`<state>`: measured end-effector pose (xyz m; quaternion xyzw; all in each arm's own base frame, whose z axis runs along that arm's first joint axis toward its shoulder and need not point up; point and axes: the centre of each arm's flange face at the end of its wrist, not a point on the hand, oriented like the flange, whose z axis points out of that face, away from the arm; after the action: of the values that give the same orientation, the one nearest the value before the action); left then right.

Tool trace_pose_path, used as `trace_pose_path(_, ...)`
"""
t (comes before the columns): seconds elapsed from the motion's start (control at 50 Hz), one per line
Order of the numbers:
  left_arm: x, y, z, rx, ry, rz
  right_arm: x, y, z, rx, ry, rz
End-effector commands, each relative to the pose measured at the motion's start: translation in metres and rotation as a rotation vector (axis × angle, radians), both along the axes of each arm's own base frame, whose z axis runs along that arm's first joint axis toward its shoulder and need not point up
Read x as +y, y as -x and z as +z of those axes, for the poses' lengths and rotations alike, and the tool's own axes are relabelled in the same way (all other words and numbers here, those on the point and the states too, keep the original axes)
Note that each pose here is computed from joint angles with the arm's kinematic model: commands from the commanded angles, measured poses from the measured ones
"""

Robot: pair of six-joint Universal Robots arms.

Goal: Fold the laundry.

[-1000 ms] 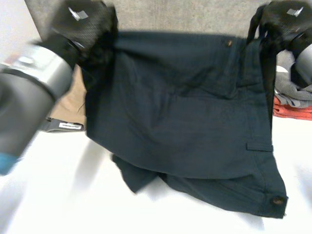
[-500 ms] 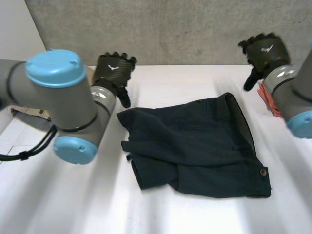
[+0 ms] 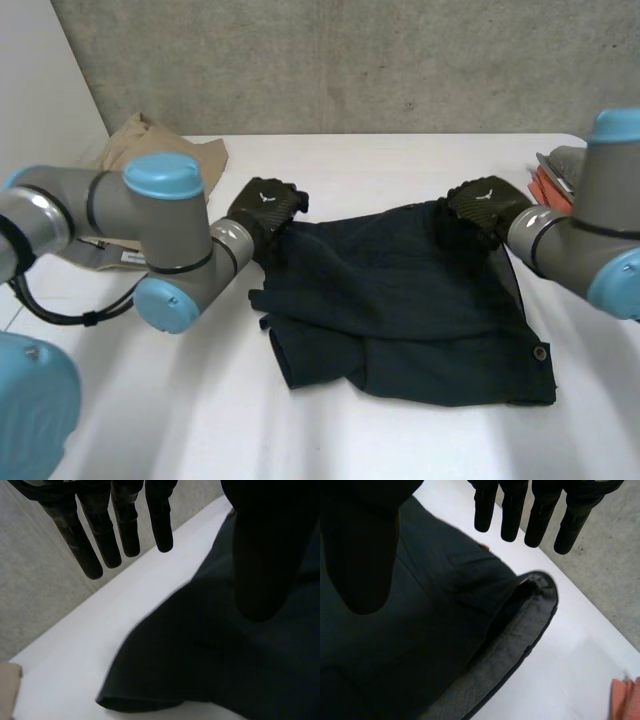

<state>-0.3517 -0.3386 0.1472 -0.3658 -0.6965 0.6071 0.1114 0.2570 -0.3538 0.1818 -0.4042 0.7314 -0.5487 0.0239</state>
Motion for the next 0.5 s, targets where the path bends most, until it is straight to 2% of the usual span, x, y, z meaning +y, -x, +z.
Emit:
trace_pose_path(0.02,-0.005,0.005,-0.023,-0.013,-0.019,0.000,-0.022,-0.005,-0.035,-0.005,0.057,-0.009)
trace_pose_path(0.18,-0.002,0.007,-0.030,-0.027,-0.025,-0.002,-0.032,-0.007,-0.060,-0.007,0.069,-0.010)
trace_pose_path(0.36,-0.004,0.009,0.000,0.002,0.062,0.045,-0.035,-0.007,-0.071,0.002,0.057,-0.016)
trace_pose_path(0.44,-0.002,0.009,0.027,0.035,0.106,0.050,-0.035,-0.007,-0.054,-0.014,0.085,-0.026)
trace_pose_path(0.5,-0.001,0.007,0.050,0.061,0.145,0.053,-0.034,-0.006,-0.008,-0.046,0.178,-0.040)
